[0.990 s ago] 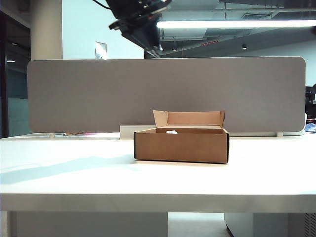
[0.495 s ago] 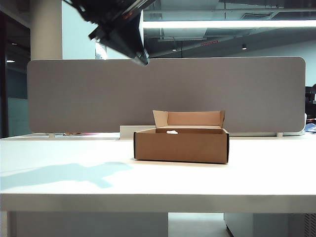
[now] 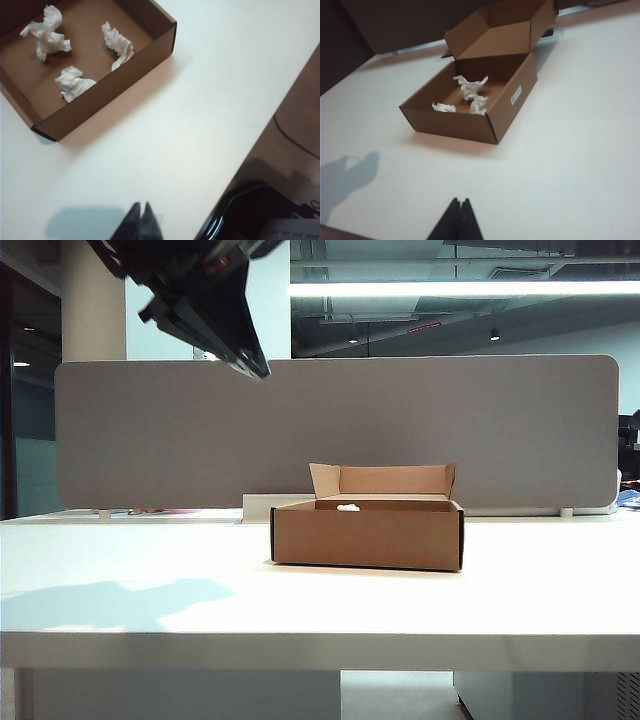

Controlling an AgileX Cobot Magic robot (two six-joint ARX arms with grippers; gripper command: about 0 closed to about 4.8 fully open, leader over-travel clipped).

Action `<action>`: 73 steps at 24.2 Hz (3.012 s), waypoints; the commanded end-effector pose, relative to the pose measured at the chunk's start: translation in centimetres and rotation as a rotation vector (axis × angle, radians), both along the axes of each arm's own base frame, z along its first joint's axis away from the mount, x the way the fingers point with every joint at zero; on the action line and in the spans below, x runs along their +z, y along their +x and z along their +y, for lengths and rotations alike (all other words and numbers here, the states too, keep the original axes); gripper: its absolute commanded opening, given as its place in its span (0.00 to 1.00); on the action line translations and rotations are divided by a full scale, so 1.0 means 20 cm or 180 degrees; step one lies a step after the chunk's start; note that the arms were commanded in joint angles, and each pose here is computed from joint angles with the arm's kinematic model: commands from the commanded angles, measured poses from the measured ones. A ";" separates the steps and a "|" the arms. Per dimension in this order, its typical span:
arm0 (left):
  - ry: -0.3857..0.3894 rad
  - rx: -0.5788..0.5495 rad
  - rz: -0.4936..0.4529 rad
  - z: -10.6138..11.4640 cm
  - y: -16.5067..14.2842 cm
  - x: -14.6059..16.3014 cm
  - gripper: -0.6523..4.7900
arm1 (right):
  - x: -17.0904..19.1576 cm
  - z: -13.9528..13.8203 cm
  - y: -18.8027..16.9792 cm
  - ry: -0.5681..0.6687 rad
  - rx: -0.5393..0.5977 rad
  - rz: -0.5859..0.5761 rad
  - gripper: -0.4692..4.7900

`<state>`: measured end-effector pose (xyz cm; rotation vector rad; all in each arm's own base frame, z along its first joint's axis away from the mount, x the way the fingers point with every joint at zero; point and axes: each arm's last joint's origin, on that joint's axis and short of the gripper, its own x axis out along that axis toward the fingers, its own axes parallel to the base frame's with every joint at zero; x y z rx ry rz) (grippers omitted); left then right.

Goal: Pick up all the paper balls on the table and put them in the paper box.

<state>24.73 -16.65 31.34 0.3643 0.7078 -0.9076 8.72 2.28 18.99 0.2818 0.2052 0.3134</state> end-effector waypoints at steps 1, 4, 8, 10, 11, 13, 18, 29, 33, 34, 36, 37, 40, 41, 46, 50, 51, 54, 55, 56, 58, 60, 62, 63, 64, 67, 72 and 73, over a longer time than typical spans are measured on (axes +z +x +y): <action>-0.0088 -0.0046 -0.0089 0.03 -0.05 0.03 0.11 | -0.02 0.00 0.02 0.0041 -0.0003 -0.0158 0.08; -0.0117 -0.0045 -0.0138 0.06 -0.11 0.05 0.11 | -0.06 0.01 0.03 0.0005 0.0000 -0.0144 0.08; -0.0148 -0.0038 -0.0174 0.09 -0.15 0.06 0.11 | -0.09 0.01 0.03 -0.0040 -0.0032 -0.0143 0.08; -0.0156 -0.0037 -0.0188 0.10 -0.17 0.07 0.11 | -0.12 0.01 0.04 -0.0057 -0.0042 -0.0171 0.08; -0.0154 -0.0038 -0.0183 0.11 -0.18 0.07 0.11 | -0.13 0.01 0.05 -0.0086 -0.0053 -0.0190 0.08; -0.0148 -0.0037 -0.0177 0.11 -0.18 0.07 0.11 | -0.14 0.00 0.05 -0.0110 -0.0176 -0.0185 0.08; -0.0133 -0.0039 -0.0154 0.12 -0.19 0.07 0.11 | -0.17 -0.01 0.06 -0.0166 -0.0466 -0.0133 0.08; -0.0119 -0.0091 -0.0217 0.12 -0.19 0.08 0.11 | -0.22 -0.01 0.05 -0.0453 -0.0428 0.0000 0.08; -0.0144 -0.0087 -0.0260 0.11 -0.19 0.08 0.11 | -0.22 -0.01 0.05 -0.0448 -0.0391 0.0007 0.08; -0.0156 -0.0086 -0.0281 0.11 -0.18 0.08 0.11 | -0.22 -0.01 0.05 -0.0449 -0.0396 0.0007 0.08; -0.0192 -0.0085 -0.0338 0.11 -0.18 0.09 0.11 | -0.22 -0.01 0.05 -0.0449 -0.0396 0.0007 0.08; -0.0207 -0.0081 -0.0353 0.11 -0.18 0.10 0.11 | -0.22 -0.01 0.05 -0.0449 -0.0396 0.0007 0.08; -0.0269 -0.0061 -0.0412 0.10 -0.17 0.11 0.11 | -0.22 -0.01 0.05 -0.0448 -0.0396 0.0006 0.08; -0.0277 -0.0060 -0.0424 0.10 -0.17 0.11 0.11 | -0.22 -0.01 0.05 -0.0448 -0.0396 0.0006 0.08; -0.0303 -0.0043 -0.0433 0.10 -0.17 0.11 0.11 | -0.22 -0.03 0.05 -0.0441 -0.0524 -0.0009 0.08; -0.0303 -0.0042 -0.0432 0.10 -0.17 0.11 0.11 | -0.19 -0.07 0.04 -0.0399 -0.0770 -0.0183 0.08; -0.0307 -0.0039 -0.0429 0.10 -0.17 0.11 0.11 | -0.19 -0.08 0.05 -0.0397 -0.0833 -0.0201 0.08; -0.0306 -0.0034 -0.0425 0.10 -0.17 0.11 0.11 | -0.18 -0.11 0.05 -0.0401 -0.1032 -0.0200 0.08; -0.0308 -0.0034 -0.0423 0.10 -0.17 0.11 0.11 | -0.18 -0.11 0.05 -0.0404 -0.1068 -0.0191 0.08; -0.0309 -0.0035 -0.0421 0.10 -0.17 0.11 0.11 | -0.19 -0.12 0.05 -0.0406 -0.1101 -0.0184 0.08; -0.0308 -0.0028 -0.0412 0.10 -0.17 0.11 0.11 | -0.19 -0.12 0.05 -0.0409 -0.1144 -0.0172 0.08; -0.0305 -0.0028 -0.0408 0.10 -0.17 0.11 0.11 | -0.19 -0.12 0.05 -0.0409 -0.1142 -0.0172 0.08; -0.0297 -0.0028 -0.0395 0.10 -0.17 0.11 0.11 | -0.19 -0.12 0.05 -0.0409 -0.1145 -0.0171 0.08; -0.0298 -0.0029 -0.0398 0.10 -0.17 0.11 0.11 | -0.19 -0.12 0.05 -0.0409 -0.1145 -0.0172 0.08; -0.0299 -0.0030 -0.0398 0.10 -0.17 0.11 0.11 | -0.19 -0.12 0.05 -0.0409 -0.1145 -0.0171 0.08; -0.0299 -0.0030 -0.0398 0.10 -0.17 0.11 0.11 | -0.19 -0.12 0.05 -0.0409 -0.1145 -0.0172 0.08; -0.0290 -0.0025 -0.0386 0.11 -0.18 0.11 0.11 | -0.19 -0.12 0.05 -0.0411 -0.1145 -0.0172 0.08; -0.0288 -0.0025 -0.0383 0.11 -0.18 0.11 0.11 | -0.19 -0.12 0.05 -0.0476 -0.1153 -0.0180 0.08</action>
